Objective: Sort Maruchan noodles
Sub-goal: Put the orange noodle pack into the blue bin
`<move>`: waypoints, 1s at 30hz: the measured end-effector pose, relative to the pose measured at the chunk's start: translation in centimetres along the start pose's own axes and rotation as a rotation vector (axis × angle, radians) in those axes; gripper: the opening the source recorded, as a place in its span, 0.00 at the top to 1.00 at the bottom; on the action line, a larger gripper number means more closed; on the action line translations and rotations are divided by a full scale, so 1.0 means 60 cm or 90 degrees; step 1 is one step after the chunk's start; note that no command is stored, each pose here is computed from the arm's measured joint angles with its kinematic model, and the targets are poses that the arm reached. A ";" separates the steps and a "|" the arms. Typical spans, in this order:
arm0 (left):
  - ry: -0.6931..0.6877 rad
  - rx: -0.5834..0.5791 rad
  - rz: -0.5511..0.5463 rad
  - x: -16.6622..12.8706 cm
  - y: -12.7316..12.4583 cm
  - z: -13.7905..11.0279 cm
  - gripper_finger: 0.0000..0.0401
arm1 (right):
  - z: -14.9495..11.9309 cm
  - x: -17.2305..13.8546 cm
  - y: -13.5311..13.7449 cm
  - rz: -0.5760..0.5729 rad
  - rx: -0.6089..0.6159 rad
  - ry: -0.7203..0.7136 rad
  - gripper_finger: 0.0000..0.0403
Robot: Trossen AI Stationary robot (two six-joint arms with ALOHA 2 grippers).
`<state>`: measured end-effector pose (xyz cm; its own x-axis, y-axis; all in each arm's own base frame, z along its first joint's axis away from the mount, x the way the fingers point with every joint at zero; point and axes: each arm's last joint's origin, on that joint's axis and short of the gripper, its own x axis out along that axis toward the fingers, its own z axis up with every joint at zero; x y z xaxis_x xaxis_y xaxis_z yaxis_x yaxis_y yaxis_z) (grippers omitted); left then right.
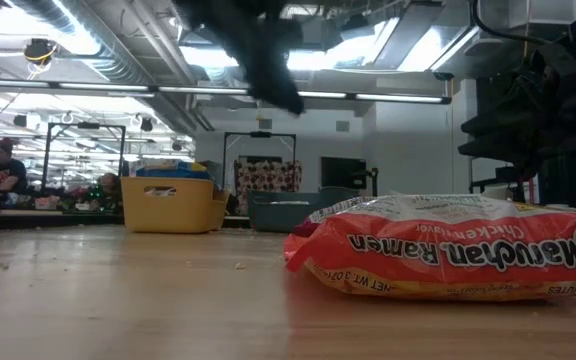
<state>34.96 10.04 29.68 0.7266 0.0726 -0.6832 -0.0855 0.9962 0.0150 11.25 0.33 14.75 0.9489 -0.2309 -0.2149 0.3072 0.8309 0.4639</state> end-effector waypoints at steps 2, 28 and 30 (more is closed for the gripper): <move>-0.008 0.024 -0.055 -0.008 -0.043 0.007 0.59 | 0.000 0.000 0.000 0.002 -0.002 0.001 0.53; 0.058 0.031 -0.247 0.091 -0.452 -0.077 0.53 | -0.010 -0.001 0.007 0.115 -0.028 0.094 0.53; 0.043 0.013 -0.244 0.086 -0.464 -0.077 0.50 | -0.011 -0.001 0.007 0.116 -0.020 0.099 0.53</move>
<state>37.94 -17.55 22.35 0.6568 -0.3076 -0.6885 0.1976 0.9513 -0.2365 11.28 1.01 14.40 0.9654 0.0032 -0.2607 0.1268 0.8679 0.4802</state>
